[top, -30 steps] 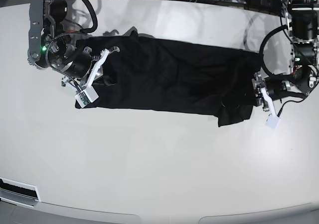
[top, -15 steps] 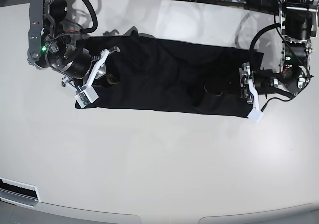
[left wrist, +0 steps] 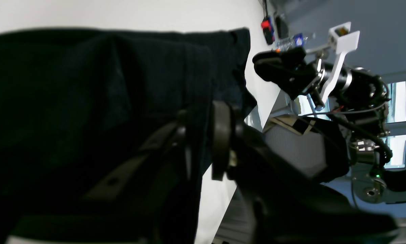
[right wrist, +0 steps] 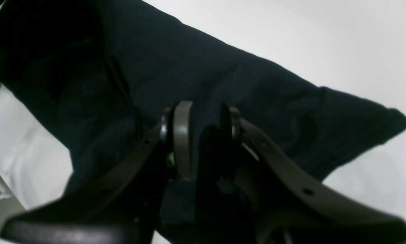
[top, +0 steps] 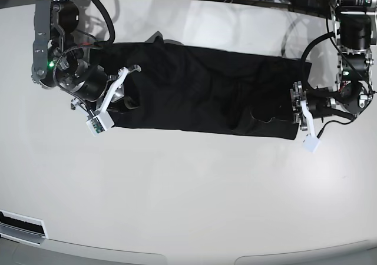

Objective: Layout the t-shirt on the table in an organized manner, then fold the t-shirt properly
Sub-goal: 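Fold the strip end with the left gripper inward toward the right gripper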

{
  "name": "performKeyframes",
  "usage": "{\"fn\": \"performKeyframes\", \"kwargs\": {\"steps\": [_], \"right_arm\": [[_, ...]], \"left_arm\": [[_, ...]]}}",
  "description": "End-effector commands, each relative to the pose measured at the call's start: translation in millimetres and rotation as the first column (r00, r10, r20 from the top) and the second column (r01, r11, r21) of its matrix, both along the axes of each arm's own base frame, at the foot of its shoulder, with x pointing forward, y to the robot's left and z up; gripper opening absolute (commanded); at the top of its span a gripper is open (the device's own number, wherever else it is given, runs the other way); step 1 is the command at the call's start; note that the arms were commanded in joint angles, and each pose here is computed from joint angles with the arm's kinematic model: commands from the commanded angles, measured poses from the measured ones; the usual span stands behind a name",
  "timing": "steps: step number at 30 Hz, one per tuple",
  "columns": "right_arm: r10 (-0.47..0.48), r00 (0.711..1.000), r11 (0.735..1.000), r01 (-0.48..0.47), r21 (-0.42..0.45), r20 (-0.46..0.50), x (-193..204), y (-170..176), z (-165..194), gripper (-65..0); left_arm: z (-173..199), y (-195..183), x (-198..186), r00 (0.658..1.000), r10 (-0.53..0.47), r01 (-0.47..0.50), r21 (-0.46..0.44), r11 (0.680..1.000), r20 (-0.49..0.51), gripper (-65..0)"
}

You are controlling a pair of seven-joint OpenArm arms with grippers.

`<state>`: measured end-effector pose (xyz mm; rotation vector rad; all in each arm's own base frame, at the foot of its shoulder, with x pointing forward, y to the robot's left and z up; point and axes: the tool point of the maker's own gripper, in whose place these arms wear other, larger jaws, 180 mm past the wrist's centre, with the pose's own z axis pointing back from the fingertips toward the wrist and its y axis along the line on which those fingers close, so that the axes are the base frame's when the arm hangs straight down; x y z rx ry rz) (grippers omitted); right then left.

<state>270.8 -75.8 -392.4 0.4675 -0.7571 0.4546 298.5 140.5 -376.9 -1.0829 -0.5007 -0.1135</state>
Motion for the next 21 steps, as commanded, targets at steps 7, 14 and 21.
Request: {"fn": "performKeyframes", "kwargs": {"steps": [7, 14, 21], "right_arm": [[0.004, 0.999, 1.000, -0.004, 0.016, 0.036, 7, 1, 11, -48.2], [0.003, 0.999, 1.000, -0.004, 0.021, 0.033, 6, 2, 11, -48.2], [0.000, 0.999, 0.998, -0.003, 0.068, 0.039, 7, 7, 17, -48.2]], "left_arm": [[69, 66, 52, 0.941, 0.240, -0.235, -0.047, 0.971, 0.240, -65.0], [85, 133, 50, 0.896, 0.325, -0.361, 0.067, 0.930, 0.302, -65.0], [35, 130, 13, 0.964, 0.206, -0.244, 0.249, 0.937, 0.169, -65.0]]}}
